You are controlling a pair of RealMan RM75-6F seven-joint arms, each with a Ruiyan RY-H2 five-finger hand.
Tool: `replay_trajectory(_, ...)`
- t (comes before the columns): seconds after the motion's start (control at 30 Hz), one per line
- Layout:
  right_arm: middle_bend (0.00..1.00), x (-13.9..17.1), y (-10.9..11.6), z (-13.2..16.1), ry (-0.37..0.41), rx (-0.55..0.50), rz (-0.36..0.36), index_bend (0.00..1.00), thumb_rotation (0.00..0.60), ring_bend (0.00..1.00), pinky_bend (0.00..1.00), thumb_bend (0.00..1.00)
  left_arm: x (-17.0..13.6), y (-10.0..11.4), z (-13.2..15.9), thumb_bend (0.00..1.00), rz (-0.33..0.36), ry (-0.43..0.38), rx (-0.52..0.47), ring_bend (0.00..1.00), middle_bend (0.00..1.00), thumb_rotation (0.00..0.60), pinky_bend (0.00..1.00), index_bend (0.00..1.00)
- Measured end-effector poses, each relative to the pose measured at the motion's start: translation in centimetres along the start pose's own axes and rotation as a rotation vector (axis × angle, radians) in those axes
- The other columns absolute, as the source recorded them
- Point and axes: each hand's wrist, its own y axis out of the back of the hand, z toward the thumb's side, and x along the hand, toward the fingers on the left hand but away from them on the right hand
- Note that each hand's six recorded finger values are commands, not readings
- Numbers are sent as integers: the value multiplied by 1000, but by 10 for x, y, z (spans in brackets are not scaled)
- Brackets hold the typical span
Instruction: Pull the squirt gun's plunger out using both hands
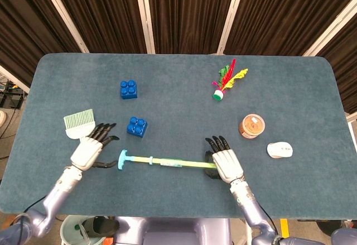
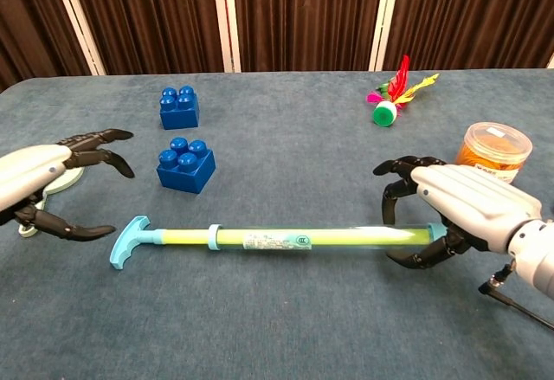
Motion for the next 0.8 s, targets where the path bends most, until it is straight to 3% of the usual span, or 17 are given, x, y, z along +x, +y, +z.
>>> replay_trajectory(0.27, 128, 3, 12, 3, 5, -7, -26, 697, 600, 29, 30, 373, 21, -21, 34, 193, -33, -65, -34, 0, 0, 600, 0, 345)
replay_trajectory(0.8, 128, 9, 26, -10, -8, -12, -47, 698, 600, 29, 30, 373, 41, -61, 41, 392, -137, -33, 38, 0, 0, 600, 0, 455)
